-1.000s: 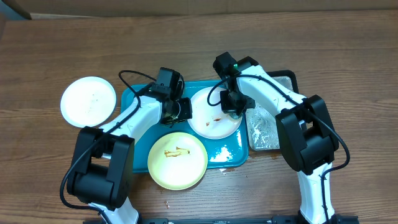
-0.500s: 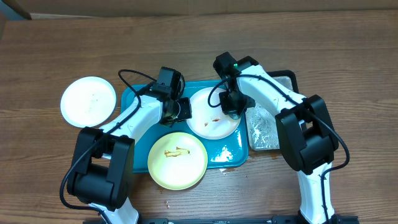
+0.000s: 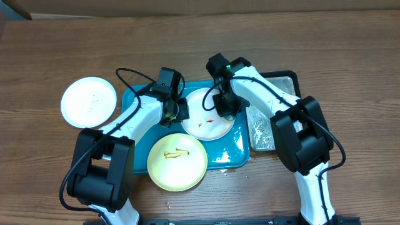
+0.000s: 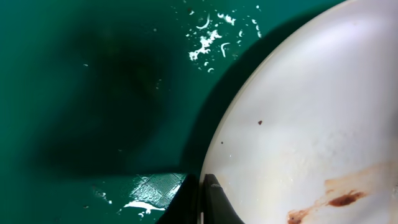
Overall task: Clean dirty plates on tray and stack at the side
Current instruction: 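Scrub the sauce smear on the white plate with the sponge, right gripper, then scrub the plate center in circles with the sponge while left gripper holds rim, then wipe the plate's upper right area with the sponge, right gripper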
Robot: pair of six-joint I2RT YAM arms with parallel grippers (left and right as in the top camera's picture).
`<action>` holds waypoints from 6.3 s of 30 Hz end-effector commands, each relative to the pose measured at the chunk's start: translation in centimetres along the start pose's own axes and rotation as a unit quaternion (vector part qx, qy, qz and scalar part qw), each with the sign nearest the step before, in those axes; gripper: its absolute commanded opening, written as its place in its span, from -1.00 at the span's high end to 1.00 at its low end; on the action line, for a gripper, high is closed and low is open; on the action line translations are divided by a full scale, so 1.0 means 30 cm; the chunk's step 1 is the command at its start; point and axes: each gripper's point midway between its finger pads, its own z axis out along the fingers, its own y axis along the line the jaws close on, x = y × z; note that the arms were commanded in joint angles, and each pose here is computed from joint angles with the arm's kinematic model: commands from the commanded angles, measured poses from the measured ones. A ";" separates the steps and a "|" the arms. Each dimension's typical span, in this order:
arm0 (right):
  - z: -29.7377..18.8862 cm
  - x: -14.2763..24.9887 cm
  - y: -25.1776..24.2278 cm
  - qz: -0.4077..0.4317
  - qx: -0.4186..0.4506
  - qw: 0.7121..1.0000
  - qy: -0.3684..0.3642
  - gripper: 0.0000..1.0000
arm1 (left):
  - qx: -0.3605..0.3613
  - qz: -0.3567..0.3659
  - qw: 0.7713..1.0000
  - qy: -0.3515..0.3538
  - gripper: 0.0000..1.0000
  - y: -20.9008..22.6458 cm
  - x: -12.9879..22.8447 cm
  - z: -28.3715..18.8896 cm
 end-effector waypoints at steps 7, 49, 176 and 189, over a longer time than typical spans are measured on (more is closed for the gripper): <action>-0.010 -0.044 0.013 0.005 0.006 1.000 -0.006 0.92 | -0.059 -0.016 0.998 -0.008 0.92 0.100 -0.004 0.007; -0.155 -0.082 0.344 0.018 -0.183 0.983 -0.007 0.92 | -0.038 -0.016 0.999 -0.009 0.92 0.074 -0.010 0.010; 0.023 -0.020 0.415 0.052 -0.200 0.978 0.012 0.92 | -0.033 0.001 0.999 -0.003 0.92 0.034 0.013 0.013; 0.072 -0.013 0.128 0.131 -0.009 0.991 -0.001 0.92 | -0.033 0.004 0.999 -0.002 0.91 0.029 0.017 0.014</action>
